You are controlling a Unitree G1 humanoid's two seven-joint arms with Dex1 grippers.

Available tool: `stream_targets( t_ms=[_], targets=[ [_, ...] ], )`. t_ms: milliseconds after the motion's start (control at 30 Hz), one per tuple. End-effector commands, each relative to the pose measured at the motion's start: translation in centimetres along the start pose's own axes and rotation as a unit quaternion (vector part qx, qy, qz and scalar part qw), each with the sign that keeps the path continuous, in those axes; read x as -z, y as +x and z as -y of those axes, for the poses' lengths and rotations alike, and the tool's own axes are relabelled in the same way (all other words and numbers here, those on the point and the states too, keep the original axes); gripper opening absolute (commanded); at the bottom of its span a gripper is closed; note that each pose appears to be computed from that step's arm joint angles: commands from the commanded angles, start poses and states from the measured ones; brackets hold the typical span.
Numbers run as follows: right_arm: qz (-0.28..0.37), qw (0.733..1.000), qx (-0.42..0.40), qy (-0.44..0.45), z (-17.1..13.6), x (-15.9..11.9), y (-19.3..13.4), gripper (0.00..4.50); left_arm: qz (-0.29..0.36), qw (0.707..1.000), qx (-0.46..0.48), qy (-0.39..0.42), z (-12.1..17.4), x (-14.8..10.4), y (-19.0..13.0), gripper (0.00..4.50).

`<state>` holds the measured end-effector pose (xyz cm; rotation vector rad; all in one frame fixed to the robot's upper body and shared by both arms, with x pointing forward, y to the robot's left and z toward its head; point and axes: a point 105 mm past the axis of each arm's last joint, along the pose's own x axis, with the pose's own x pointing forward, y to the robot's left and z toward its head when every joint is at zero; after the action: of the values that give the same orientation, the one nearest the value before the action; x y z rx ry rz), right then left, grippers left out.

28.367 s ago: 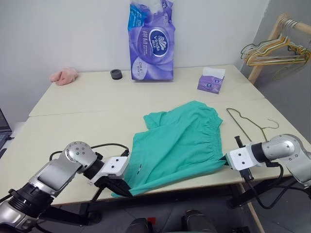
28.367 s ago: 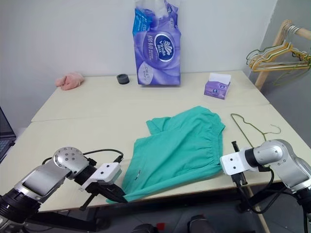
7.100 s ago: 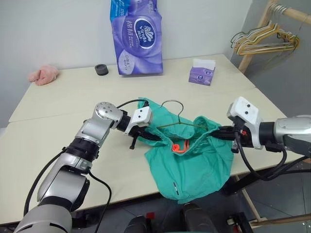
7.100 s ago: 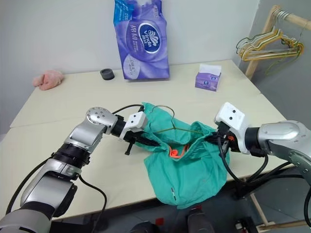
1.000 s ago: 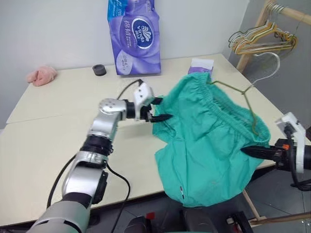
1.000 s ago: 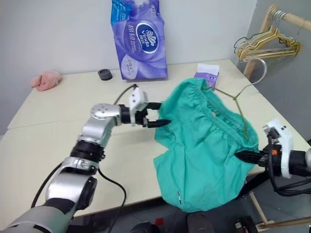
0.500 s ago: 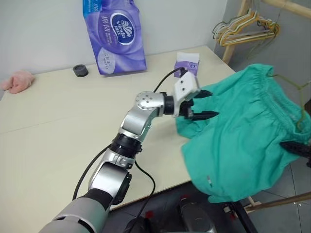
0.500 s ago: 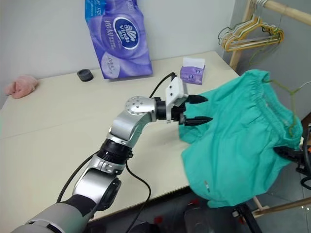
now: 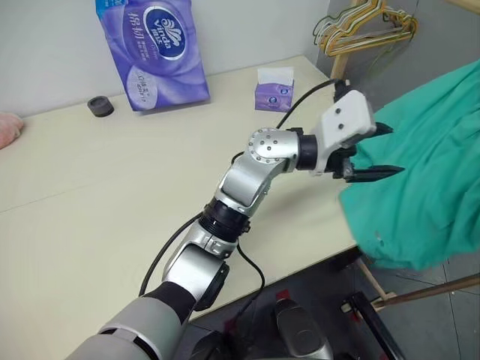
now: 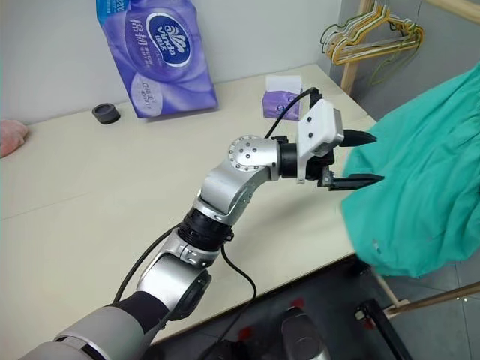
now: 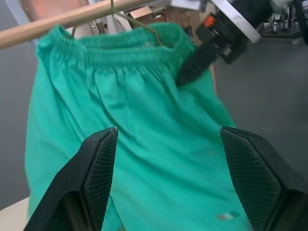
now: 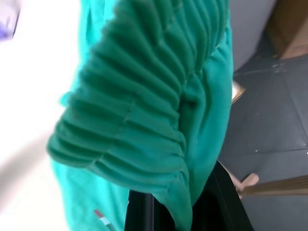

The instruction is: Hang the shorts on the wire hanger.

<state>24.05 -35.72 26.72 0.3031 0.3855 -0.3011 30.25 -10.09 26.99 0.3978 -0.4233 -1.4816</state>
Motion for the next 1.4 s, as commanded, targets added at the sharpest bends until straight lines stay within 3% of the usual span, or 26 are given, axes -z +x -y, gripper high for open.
stream_targets(
  t_ms=[33,300,600,900,1000,1367,1400],
  targets=[
    [0.011,0.999,0.018,0.036,0.8,-2.2,-0.1,0.0,0.019,0.998,-0.003,0.059,-0.1,-1.9,0.9,3.58],
    [-0.059,0.993,0.07,0.077,4.0,-2.0,1.6,0.0,0.035,0.996,-0.009,0.076,0.0,-2.9,1.5,3.58],
    [-0.109,0.99,0.061,0.057,4.5,-0.3,3.0,0.0,0.037,0.996,-0.021,0.074,-0.4,-3.2,1.6,3.58],
    [-0.104,0.991,0.08,0.028,5.2,-0.3,3.1,0.0,0.047,0.993,0.07,0.078,2.1,-3.0,1.4,3.58],
    [-0.1,0.991,0.087,0.021,5.5,-0.5,2.9,0.73,0.044,0.992,0.085,0.077,2.4,-2.8,1.4,3.62],
    [-0.069,0.994,0.087,0.015,5.1,-1.7,2.4,4.32,0.033,0.995,0.09,0.03,1.9,-2.0,2.0,3.62],
    [-0.068,0.994,0.088,0.016,5.2,-1.7,2.4,4.47,0.033,0.995,0.089,0.028,1.8,-2.0,2.1,3.62]
  ],
)
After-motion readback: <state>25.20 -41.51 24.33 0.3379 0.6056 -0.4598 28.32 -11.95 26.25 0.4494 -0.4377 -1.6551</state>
